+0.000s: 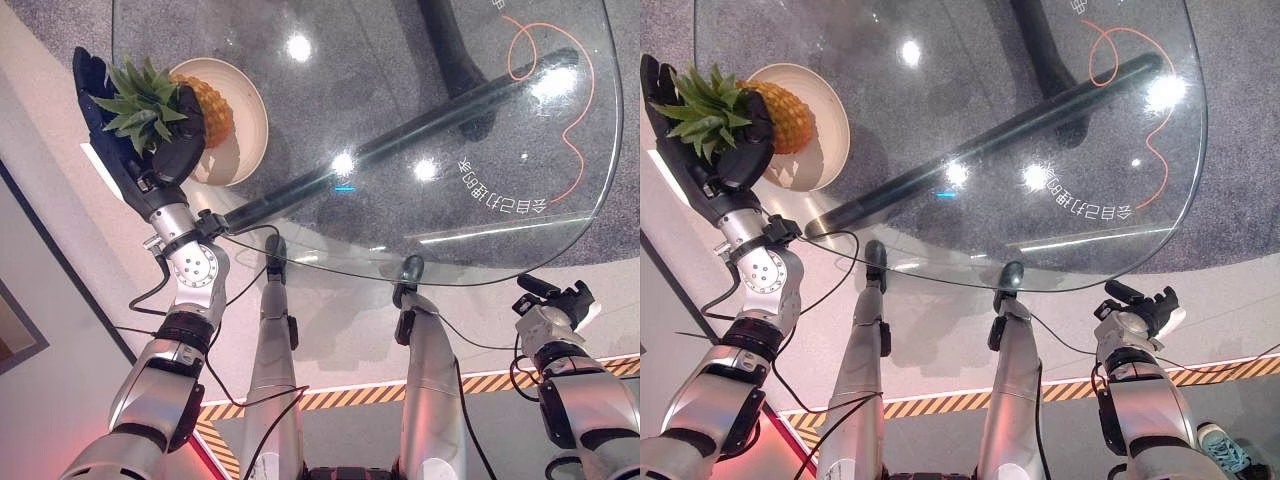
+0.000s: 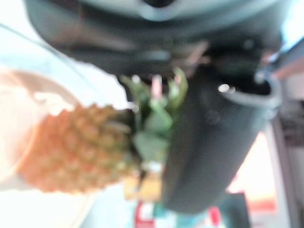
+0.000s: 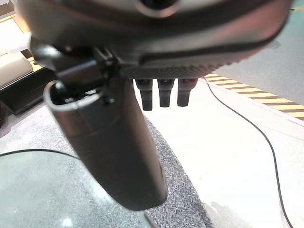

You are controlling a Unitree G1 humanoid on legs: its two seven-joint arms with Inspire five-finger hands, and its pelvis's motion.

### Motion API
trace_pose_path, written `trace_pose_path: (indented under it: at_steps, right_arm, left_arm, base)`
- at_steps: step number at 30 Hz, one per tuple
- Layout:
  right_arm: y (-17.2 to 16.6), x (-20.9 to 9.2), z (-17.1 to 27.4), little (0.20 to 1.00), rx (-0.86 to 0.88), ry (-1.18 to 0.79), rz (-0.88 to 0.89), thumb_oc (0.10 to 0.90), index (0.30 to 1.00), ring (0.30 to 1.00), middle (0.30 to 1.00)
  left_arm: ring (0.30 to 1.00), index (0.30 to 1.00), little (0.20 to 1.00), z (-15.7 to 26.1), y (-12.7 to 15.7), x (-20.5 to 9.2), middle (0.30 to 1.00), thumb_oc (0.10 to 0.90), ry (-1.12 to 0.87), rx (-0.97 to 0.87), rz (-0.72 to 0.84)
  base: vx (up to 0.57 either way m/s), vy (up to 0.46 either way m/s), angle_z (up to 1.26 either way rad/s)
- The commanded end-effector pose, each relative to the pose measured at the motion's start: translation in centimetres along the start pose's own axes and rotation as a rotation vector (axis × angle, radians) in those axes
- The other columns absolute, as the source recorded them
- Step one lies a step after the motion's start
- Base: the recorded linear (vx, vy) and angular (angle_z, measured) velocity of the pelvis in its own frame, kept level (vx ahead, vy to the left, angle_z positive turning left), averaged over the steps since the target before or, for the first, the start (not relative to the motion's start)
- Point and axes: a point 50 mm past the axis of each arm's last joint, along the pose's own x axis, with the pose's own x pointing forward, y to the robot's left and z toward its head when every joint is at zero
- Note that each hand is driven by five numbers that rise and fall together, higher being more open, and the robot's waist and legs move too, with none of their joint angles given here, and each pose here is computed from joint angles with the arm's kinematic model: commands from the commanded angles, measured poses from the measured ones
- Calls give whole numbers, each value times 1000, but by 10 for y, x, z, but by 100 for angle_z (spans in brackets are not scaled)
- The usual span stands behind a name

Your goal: Pick up the fruit to the plate

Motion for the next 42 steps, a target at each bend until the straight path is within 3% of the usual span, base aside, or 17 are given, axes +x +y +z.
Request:
trace_pose_path:
  at_steps: [1,42]
  right_arm:
    - [-22,6,-4,900,-2,-12,-97,800,900,900,900]
    - [-28,9,-2,900,-4,-18,-108,800,900,900,900]
  left_arm:
    - [900,900,900,27,-7,20,900,800,-161,-93,-4]
    - [900,900,900,75,-34,28,900,800,-381,-228,-99]
  base:
    - [0,0,0]
    - [1,0,0]
